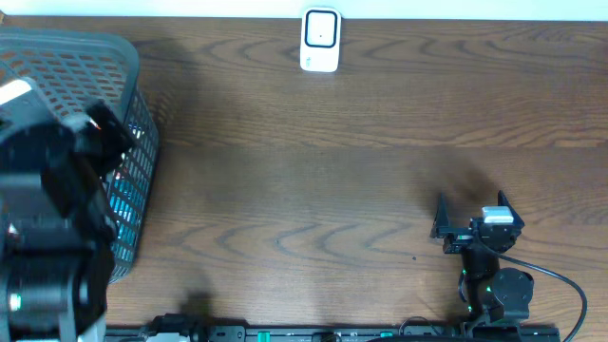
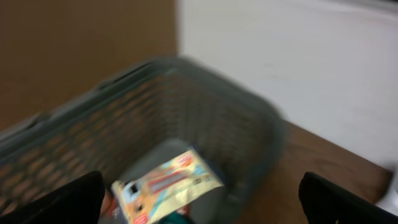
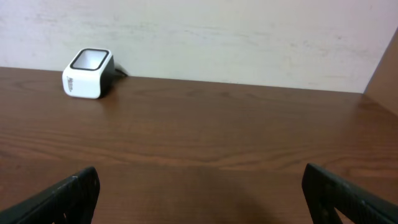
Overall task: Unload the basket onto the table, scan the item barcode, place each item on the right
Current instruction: 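Reach the left gripper into the basket and grasp the snack bag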
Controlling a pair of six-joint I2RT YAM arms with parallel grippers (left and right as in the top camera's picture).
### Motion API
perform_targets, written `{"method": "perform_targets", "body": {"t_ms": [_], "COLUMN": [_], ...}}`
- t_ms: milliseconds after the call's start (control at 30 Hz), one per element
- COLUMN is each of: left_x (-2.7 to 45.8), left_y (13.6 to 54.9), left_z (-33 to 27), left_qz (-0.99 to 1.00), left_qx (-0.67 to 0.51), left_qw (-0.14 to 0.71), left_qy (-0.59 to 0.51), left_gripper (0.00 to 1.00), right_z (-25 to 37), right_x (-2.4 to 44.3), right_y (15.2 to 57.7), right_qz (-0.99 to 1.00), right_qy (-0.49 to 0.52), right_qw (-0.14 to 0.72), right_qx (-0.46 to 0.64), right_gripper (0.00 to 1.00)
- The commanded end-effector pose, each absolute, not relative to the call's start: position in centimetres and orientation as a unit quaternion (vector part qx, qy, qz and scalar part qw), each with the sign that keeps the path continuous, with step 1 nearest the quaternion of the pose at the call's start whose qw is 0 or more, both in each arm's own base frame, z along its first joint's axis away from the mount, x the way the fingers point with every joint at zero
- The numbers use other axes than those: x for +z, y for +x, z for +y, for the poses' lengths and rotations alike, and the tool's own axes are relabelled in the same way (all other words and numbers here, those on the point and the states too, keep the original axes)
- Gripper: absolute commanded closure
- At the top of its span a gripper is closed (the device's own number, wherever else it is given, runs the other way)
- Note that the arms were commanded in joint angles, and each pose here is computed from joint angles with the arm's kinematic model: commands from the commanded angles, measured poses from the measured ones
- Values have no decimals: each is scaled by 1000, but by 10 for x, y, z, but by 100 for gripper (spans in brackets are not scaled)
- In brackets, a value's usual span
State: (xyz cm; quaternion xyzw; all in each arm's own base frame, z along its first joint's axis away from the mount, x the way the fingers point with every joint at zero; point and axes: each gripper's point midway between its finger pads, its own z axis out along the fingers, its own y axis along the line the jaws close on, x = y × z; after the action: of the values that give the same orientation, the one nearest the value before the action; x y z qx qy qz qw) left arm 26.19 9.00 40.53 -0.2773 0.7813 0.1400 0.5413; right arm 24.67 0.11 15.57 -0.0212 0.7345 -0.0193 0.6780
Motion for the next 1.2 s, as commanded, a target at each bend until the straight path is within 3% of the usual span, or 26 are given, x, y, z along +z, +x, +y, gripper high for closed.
{"method": "perform_targets", "body": {"t_ms": [0, 433, 700, 867, 967, 1167], "left_x": [395, 282, 208, 168, 147, 110], "left_y": [258, 269, 261, 307, 314, 313], "left_z": [125, 205, 216, 196, 194, 206], "left_qz": [734, 778, 796, 908, 933, 943], "left_qx": [141, 99, 88, 23, 26, 46], "left_qw": [525, 332, 188, 157, 130, 78], "left_qy": [-408, -524, -568, -387, -333, -319], "left_gripper": [0, 0, 0, 1, 1, 1], "right_z": [4, 4, 4, 4, 4, 4], "right_x": [154, 154, 154, 154, 154, 154], "right_y": [247, 247, 247, 247, 247, 247], "right_qz": [736, 736, 736, 736, 736, 736], "right_qy": [-29, -29, -29, -29, -29, -29], "right_qw": [676, 676, 676, 676, 676, 676], "right_qx": [-18, -18, -18, -18, -18, -18], "right_gripper": [1, 1, 1, 1, 1, 1]}}
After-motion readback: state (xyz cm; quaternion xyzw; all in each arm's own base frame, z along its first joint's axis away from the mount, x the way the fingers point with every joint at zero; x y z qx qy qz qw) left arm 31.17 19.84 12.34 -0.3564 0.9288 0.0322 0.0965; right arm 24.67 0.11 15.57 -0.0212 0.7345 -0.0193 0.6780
